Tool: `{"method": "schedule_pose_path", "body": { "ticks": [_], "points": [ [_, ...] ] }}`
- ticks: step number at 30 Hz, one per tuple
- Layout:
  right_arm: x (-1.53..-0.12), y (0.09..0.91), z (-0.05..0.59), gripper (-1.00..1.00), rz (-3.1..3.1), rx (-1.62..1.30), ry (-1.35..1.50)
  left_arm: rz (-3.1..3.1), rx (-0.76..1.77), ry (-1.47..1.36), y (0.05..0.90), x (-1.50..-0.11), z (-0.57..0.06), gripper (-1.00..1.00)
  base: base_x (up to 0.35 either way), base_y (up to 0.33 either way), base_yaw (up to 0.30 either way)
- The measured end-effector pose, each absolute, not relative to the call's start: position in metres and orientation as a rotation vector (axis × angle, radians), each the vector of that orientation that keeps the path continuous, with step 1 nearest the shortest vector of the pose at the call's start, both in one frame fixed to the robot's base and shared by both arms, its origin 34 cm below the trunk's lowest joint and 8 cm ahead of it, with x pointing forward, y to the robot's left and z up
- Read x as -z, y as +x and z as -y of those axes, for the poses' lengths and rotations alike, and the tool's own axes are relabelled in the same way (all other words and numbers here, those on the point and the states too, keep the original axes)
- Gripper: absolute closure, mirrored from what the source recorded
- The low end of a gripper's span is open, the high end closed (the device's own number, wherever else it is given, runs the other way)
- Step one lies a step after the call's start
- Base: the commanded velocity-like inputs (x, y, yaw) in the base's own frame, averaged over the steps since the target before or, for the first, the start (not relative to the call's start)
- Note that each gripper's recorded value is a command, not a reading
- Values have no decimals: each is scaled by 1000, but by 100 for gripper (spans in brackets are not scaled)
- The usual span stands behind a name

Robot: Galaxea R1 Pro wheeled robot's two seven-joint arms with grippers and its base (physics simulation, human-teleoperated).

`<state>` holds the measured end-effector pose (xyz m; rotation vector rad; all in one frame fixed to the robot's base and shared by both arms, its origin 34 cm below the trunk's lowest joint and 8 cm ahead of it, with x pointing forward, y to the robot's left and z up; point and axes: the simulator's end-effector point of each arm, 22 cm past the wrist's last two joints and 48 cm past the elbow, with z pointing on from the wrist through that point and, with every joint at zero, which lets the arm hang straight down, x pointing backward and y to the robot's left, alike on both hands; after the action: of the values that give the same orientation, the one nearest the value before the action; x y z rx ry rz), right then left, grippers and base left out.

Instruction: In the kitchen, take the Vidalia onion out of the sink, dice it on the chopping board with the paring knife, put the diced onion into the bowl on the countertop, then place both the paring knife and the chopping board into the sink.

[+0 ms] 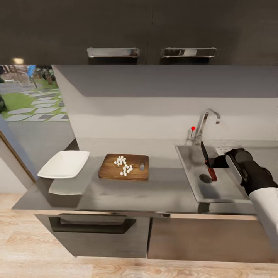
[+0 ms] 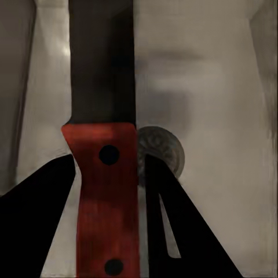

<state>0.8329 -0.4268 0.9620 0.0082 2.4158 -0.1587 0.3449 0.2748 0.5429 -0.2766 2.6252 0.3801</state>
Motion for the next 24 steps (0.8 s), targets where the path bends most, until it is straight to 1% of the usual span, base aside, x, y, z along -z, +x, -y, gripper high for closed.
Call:
{"method": "schedule_pose_path", "body": {
  "ticks": [5, 7, 24],
  "points": [
    [-932, 823, 422, 100, -2486, 199, -50, -2625, -382, -277, 345, -543, -275, -100, -12, -295, 0],
    [-925, 823, 421, 100, -2493, 206, -62, -2624, -385, -277, 345, -543, -277, -100, -1, -140, 0],
    [-849, 808, 422, 100, -2531, 181, -39, -2623, -388, -276, 345, -543, -279, -100, 0, -7, 0]
  ]
}}
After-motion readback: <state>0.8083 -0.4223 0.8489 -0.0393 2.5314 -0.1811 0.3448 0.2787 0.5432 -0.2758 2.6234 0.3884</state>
